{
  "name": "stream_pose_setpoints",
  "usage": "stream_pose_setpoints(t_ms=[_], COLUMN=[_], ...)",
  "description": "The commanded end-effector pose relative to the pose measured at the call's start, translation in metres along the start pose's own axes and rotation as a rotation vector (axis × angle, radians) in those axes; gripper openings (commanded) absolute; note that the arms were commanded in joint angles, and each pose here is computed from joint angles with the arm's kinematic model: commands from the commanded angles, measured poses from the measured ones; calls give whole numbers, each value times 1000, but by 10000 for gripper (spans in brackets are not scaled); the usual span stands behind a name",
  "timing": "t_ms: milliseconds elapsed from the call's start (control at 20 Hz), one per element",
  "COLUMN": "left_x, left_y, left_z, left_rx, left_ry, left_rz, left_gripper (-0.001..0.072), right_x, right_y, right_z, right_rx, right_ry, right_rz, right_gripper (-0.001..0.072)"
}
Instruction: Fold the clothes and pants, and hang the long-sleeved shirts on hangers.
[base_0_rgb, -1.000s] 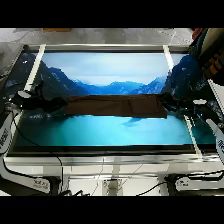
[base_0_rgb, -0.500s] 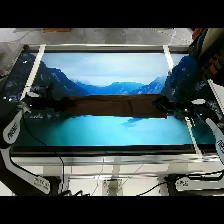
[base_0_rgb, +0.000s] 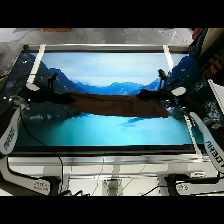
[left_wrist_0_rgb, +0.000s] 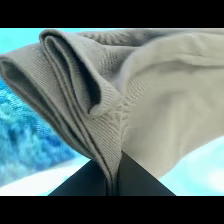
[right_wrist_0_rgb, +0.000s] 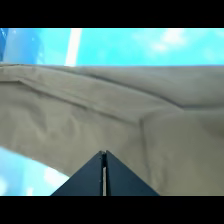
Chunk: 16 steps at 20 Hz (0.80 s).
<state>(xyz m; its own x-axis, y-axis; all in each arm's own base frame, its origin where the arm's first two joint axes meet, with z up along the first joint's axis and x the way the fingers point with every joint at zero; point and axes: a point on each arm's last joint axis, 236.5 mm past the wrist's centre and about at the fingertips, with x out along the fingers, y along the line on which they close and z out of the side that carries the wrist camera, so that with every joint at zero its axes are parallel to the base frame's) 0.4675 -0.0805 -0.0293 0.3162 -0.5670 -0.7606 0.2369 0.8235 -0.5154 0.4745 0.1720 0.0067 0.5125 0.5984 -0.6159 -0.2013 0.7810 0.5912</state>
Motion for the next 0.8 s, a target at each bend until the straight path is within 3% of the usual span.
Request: stream_pose_setpoints(t_ms=[0,450,750], left_x=[-49,-150,-156], left_y=[-34,-108,-107], left_z=[2,16,23], left_rx=[125,303,300], left_ry=[-11,-200,-236], left_rz=[24,68,80], left_gripper=[9,10,11], right_x=[35,155,183], right_y=[35,145,209], right_z=[7,-142,-172], right_rx=[-7,-12,-118], right_ry=[-86,361,379], right_rz=[-32,143,226], right_gripper=[13,12,13])
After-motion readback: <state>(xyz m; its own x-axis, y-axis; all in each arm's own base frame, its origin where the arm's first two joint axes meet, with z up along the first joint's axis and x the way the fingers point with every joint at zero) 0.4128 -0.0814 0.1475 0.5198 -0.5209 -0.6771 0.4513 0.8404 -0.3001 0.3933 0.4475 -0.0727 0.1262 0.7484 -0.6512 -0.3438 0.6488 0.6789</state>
